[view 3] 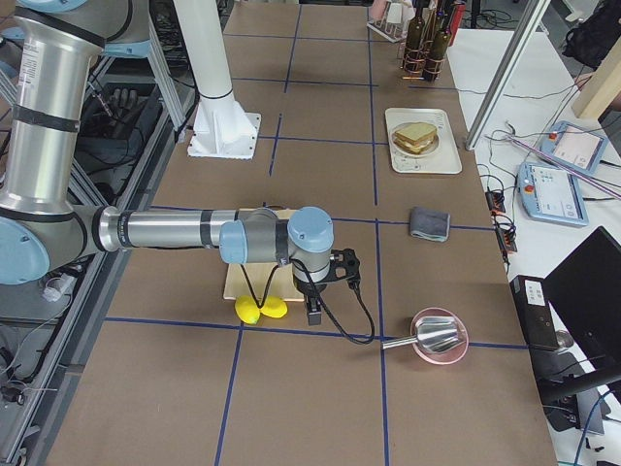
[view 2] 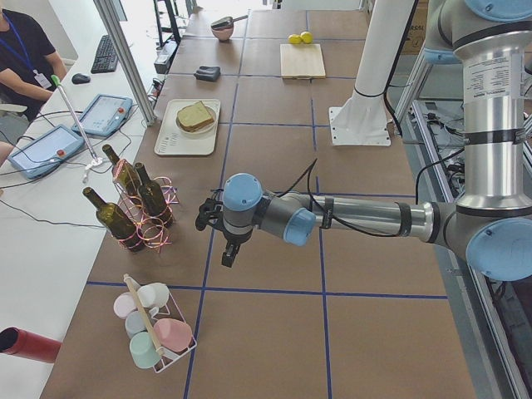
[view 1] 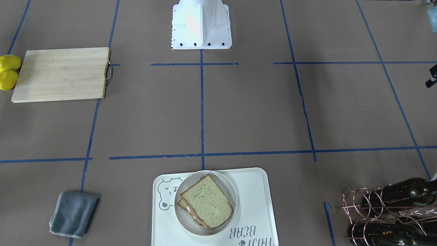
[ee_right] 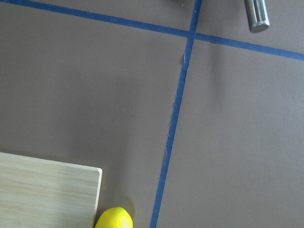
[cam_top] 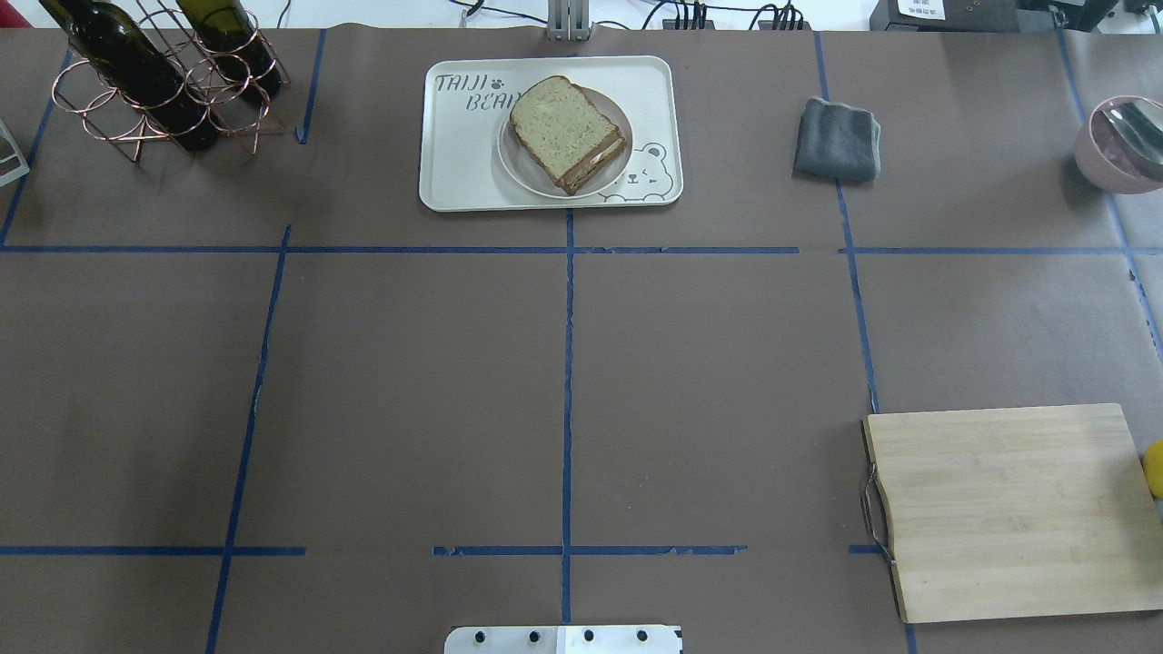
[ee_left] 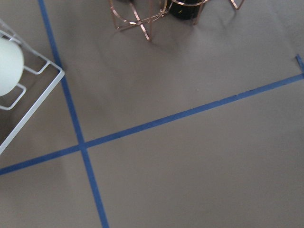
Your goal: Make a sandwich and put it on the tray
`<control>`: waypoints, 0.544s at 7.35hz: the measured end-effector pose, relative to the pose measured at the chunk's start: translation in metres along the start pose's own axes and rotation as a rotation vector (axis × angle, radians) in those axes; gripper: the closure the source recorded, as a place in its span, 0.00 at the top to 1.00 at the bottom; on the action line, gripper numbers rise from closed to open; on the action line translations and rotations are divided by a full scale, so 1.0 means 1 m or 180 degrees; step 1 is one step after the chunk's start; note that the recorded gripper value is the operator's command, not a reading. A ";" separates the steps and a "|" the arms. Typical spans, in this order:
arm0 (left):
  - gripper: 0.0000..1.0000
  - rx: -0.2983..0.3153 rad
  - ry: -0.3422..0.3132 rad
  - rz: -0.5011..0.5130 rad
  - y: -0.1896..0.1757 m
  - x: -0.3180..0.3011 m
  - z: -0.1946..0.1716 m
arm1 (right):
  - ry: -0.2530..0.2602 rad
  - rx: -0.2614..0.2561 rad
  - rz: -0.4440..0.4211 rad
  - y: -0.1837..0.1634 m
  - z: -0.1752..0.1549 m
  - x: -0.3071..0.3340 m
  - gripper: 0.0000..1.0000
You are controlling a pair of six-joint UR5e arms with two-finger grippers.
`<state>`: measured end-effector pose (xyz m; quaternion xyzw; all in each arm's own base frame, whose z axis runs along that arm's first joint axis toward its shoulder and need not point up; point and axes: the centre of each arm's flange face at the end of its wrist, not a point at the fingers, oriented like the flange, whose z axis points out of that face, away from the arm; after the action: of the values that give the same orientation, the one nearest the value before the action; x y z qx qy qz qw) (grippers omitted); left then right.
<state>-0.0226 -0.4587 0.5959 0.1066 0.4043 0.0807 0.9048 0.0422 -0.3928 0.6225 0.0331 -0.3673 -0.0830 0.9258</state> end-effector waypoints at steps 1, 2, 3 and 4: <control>1.00 -0.0135 -0.0031 -0.0102 0.006 -0.011 -0.014 | -0.0006 -0.0035 0.0002 -0.002 0.000 -0.002 1.00; 1.00 -0.0214 -0.0049 -0.0186 0.008 -0.018 -0.028 | -0.0011 -0.0063 0.0005 -0.010 -0.002 -0.006 1.00; 1.00 -0.0244 -0.0060 -0.0282 0.010 -0.022 -0.042 | -0.0013 -0.0079 0.0017 -0.020 -0.007 -0.010 1.00; 1.00 -0.0238 -0.0068 -0.0352 0.015 -0.024 -0.053 | -0.0013 -0.0087 0.0023 -0.025 -0.009 -0.012 1.00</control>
<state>-0.0789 -0.4436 0.5829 0.0510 0.3965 0.0445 0.9155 0.0370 -0.4151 0.6048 0.0189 -0.3681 -0.0848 0.9257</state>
